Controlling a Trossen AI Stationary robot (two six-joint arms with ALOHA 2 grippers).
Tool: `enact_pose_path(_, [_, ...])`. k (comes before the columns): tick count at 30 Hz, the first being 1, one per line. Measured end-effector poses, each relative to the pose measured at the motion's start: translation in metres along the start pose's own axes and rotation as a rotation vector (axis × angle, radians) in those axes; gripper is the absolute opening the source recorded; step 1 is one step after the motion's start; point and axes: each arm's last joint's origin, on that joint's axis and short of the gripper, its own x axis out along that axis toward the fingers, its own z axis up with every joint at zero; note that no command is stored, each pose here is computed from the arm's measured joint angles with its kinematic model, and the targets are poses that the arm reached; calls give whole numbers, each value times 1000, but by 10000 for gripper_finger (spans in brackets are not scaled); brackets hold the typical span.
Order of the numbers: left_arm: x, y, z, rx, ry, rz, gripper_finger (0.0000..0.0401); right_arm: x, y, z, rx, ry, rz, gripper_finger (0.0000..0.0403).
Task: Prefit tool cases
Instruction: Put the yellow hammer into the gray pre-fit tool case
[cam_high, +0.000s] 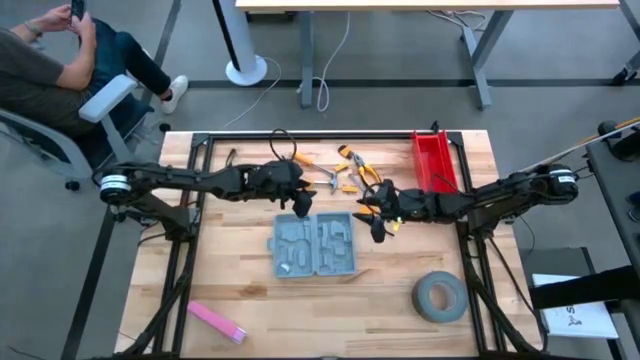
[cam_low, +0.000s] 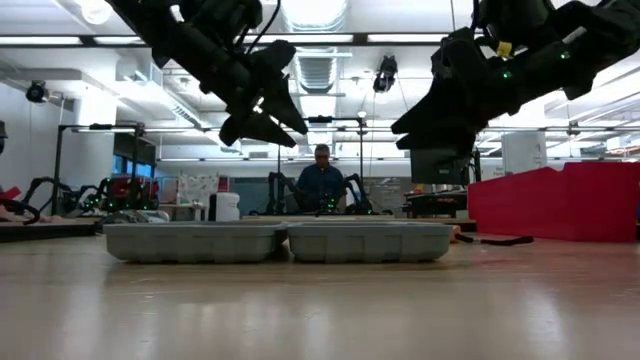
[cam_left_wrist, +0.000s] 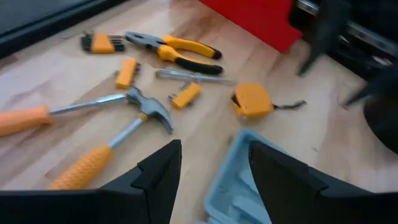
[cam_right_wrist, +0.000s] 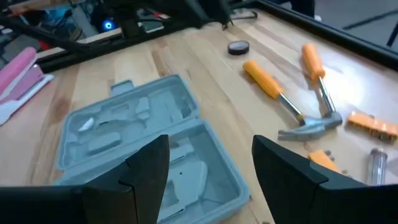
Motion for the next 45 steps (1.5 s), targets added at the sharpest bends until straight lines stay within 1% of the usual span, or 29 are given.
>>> enact_pose_path(3, [0, -2, -2, 11, 5, -10, 198, 0, -2, 0, 17, -6, -43, 204])
enact_pose_path(5, [0, -2, -2, -8, 5, -8, 202, -1, -3, 1, 15, -12, -91, 205])
enact_pose_path(7, [0, -1, -2, -23, 10, 0, 204, 0, -2, 7, -4, -17, -127, 206])
enact_pose_path(9, [1, 1, -4, -24, 30, 16, 205, 0, -1, 14, -30, 8, -142, 206])
enact_pose_path(12, [1, 8, -5, -41, 61, 38, 203, 2, 3, 23, -70, 78, -159, 203])
enact_pose_path(15, [2, 14, -4, -53, 83, 29, 197, 2, 5, 32, -81, 123, -172, 201])
enact_pose_path(18, [2, 19, -2, -55, 99, 7, 193, 2, 6, 33, -83, 125, -172, 201])
enact_pose_path(27, [2, 32, -5, -66, 170, 67, 194, 2, 5, 33, -133, 120, -182, 201])
enact_pose_path(31, [2, 40, -3, -114, 170, 95, 196, 2, 5, 33, -161, 120, -192, 200])
enact_pose_path(36, [0, 42, 10, -138, 133, 97, 191, 2, 5, 33, -168, 121, -191, 200])
enact_pose_path(41, [-3, 37, 28, -93, 85, 78, 185, 2, 5, 34, -217, 116, -191, 199])
enact_pose_path(45, [-3, 41, 37, -67, 88, 101, 185, 3, 3, 39, -247, 78, -197, 199])
